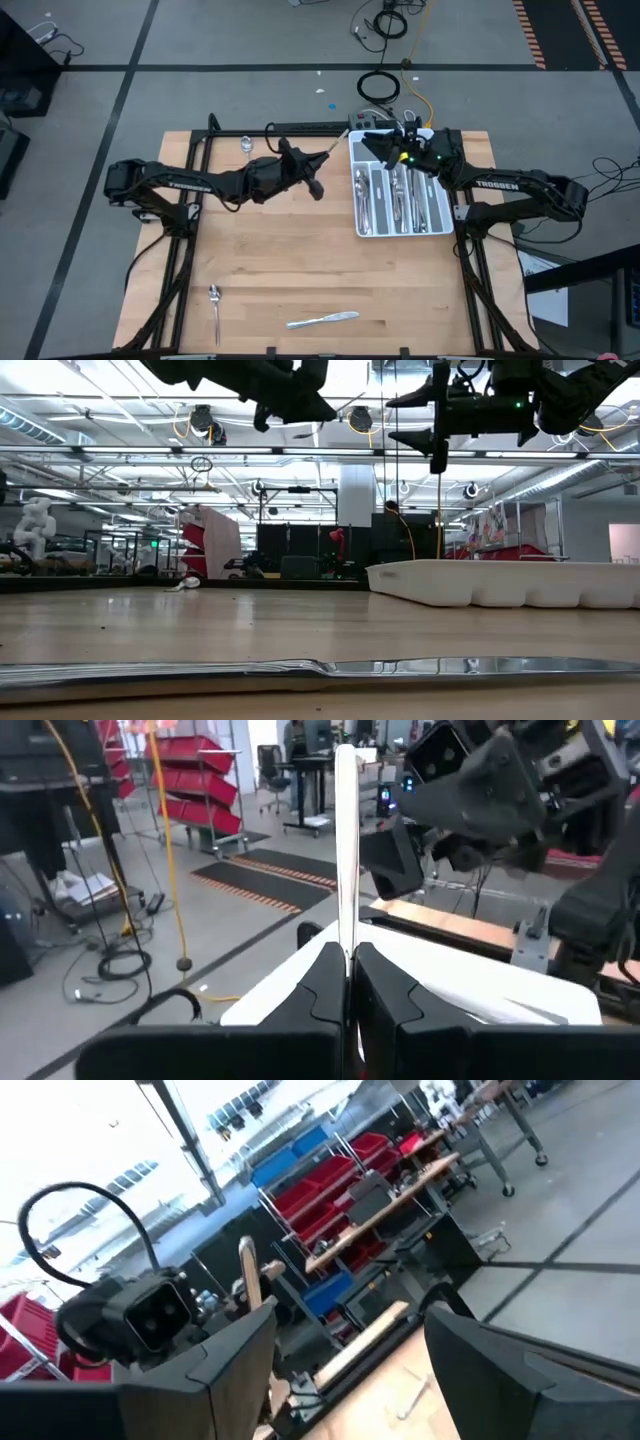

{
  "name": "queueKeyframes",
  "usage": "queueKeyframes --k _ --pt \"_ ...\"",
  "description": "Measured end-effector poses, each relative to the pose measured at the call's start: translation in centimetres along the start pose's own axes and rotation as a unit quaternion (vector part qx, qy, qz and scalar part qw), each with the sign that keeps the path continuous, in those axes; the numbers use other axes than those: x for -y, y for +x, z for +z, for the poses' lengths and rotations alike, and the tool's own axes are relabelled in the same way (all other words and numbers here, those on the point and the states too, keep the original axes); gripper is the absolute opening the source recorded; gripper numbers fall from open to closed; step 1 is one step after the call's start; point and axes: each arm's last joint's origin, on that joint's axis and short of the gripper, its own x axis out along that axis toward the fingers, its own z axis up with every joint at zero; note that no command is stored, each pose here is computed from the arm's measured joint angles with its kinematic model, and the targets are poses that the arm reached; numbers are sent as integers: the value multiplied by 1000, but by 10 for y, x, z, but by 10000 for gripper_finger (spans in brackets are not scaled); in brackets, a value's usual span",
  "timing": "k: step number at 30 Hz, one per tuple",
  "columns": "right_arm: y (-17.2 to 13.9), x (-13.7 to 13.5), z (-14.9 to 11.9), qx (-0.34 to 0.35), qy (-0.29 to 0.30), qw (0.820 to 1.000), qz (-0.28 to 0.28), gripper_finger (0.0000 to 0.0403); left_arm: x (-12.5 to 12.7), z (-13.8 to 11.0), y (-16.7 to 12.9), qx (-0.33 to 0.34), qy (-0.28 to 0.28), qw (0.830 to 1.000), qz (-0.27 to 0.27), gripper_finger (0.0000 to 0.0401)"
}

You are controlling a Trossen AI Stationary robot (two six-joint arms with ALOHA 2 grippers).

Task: Sort silverware
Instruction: Put the silver fork into the white silverware tray

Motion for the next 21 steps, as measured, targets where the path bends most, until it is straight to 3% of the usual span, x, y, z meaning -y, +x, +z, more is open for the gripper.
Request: queueKeyframes --k 3,6,9,12,17,21 --pt "0 -1 1 2 -1 1000 12 249 1 -3 0 -15 31 999 -14 10" --pt "-2 0 3 -32 -28 998 40 249 3 -14 -2 -64 107 989 -76 10" --pt "-6 2 9 -90 -41 993 69 249 6 -29 -6 -138 145 967 -161 10" --pt "-2 1 18 -172 -49 982 56 249 8 -39 -12 -202 167 939 -224 10" --pt "13 -13 23 -338 -99 935 36 249 10 -43 -19 -250 240 895 -282 10" --pt "31 -23 22 -434 -101 895 25 249 9 -37 -19 -260 267 881 -291 10"
